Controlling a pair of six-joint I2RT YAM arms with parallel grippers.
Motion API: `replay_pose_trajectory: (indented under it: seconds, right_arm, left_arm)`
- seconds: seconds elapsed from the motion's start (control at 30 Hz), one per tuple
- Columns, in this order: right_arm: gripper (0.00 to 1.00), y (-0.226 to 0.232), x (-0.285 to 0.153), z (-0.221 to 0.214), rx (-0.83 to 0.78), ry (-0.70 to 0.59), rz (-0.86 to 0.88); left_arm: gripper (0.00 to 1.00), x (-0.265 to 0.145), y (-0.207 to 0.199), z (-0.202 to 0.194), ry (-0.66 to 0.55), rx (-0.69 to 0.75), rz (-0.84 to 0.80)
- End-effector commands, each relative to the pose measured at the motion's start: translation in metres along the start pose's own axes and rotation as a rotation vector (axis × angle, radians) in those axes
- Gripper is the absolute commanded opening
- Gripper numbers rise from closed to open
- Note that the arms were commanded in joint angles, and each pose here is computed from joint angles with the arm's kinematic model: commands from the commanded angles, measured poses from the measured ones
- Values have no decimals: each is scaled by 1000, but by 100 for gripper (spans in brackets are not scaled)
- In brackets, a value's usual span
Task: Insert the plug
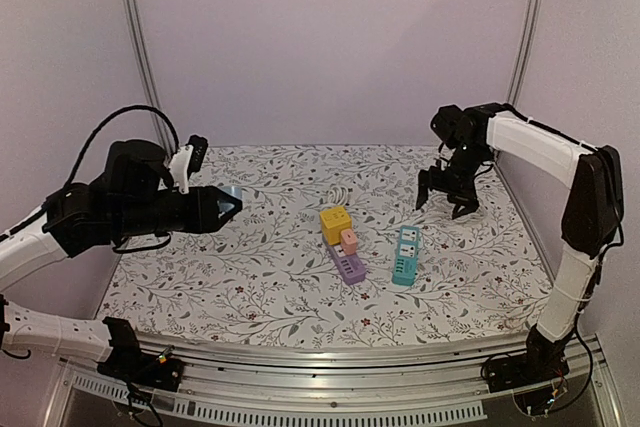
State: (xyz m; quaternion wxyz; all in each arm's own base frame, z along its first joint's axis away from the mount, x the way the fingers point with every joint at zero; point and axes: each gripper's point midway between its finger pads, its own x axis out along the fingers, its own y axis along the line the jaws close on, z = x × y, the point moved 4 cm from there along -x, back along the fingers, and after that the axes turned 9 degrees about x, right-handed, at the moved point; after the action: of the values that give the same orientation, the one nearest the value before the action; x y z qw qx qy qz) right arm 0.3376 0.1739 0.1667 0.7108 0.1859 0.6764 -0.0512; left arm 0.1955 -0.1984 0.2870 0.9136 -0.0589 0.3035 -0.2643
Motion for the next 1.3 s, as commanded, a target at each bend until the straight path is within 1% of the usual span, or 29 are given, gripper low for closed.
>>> replay_pose_trajectory:
  seconds: [0.0,0.07,0.17,0.3,0.4,0.53,0.7,0.8,1.0,1.13,1.27]
  right_arm:
    - [90,7,-48,-4,-46,-63,83]
    - [90,21,-64,-9,-66,-48,190]
    - [90,45,-86,-19,-103,-6,382]
    - [99,76,-112,-40,-143,83,605]
    - [99,97,-124,-55,-184,154,714]
    - [99,124,-134,-76,-219,234,814]
    - [96,153,-137,-99,-264,300,847]
    - [94,169,-138,-113,-298,336,857]
    - [88,180,-136,-133,-338,382,857]
    - [86,181,-129,-148,-387,422,846]
    - [82,178,-125,-152,-401,432,848]
  left_arm:
    - [8,-11,-48,30,-106,43,-320]
    - [11,-10,-58,34,-127,51,-385]
    - [12,0,-63,30,-98,100,-401]
    - [12,10,-76,26,-68,214,-448]
    - [11,18,-82,24,-51,319,-441]
    - [11,29,-91,25,-43,453,-428]
    - [11,42,-116,16,-9,609,-467]
    - [10,53,-124,12,20,646,-464]
    - [9,73,-135,10,57,648,-466]
    - [10,78,-143,10,85,633,-501]
    - [11,80,-145,10,91,617,-511]
